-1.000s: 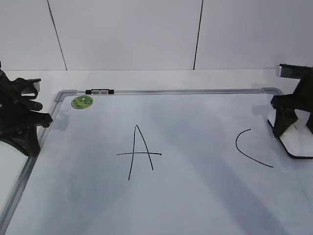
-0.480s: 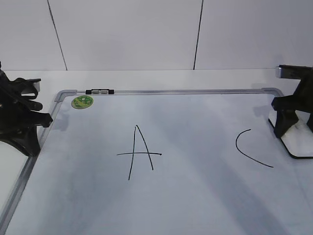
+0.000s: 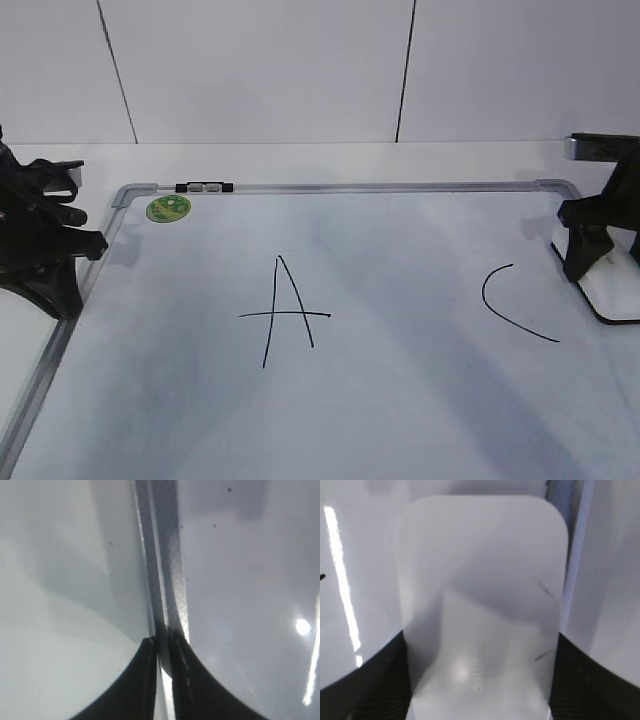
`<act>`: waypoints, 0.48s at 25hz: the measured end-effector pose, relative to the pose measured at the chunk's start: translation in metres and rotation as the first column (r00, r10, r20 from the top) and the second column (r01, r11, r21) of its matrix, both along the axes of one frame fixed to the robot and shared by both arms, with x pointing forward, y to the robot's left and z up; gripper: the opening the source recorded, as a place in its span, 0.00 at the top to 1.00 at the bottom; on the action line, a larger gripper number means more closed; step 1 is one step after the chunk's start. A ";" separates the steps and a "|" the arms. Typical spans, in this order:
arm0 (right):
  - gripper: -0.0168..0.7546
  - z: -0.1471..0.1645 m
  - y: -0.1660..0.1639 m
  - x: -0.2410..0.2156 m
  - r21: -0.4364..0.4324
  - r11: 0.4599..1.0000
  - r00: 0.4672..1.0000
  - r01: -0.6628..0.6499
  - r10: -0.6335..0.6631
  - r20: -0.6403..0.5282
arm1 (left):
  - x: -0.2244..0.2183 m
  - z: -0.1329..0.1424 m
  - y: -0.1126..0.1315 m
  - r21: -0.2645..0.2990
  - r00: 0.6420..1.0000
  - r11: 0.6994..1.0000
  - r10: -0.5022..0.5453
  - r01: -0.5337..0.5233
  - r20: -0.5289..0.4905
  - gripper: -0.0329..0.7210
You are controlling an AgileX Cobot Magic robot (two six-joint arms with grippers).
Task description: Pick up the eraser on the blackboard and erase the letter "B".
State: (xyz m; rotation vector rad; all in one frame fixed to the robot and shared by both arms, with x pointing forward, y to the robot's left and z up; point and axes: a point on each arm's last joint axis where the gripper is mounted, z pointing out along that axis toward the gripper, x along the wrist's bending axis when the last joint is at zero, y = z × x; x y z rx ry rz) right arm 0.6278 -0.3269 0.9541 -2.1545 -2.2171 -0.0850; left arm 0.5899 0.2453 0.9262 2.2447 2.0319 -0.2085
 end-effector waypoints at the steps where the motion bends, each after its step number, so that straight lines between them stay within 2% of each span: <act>1: 0.27 0.000 0.000 0.000 0.000 1.000 1.000 0.000 0.000 0.000 | 0.000 0.000 0.000 0.000 1.000 1.000 0.000 0.000 0.000 0.89; 8: 0.26 -0.001 0.000 0.000 0.001 1.000 1.000 0.000 0.000 -0.006 | 0.000 0.000 0.000 0.000 1.000 1.000 0.000 0.000 0.000 0.89; 12: 0.21 -0.002 0.000 0.000 0.001 1.000 1.000 0.018 -0.018 -0.012 | 0.000 0.000 0.000 -0.002 1.000 1.000 0.001 -0.001 0.000 0.89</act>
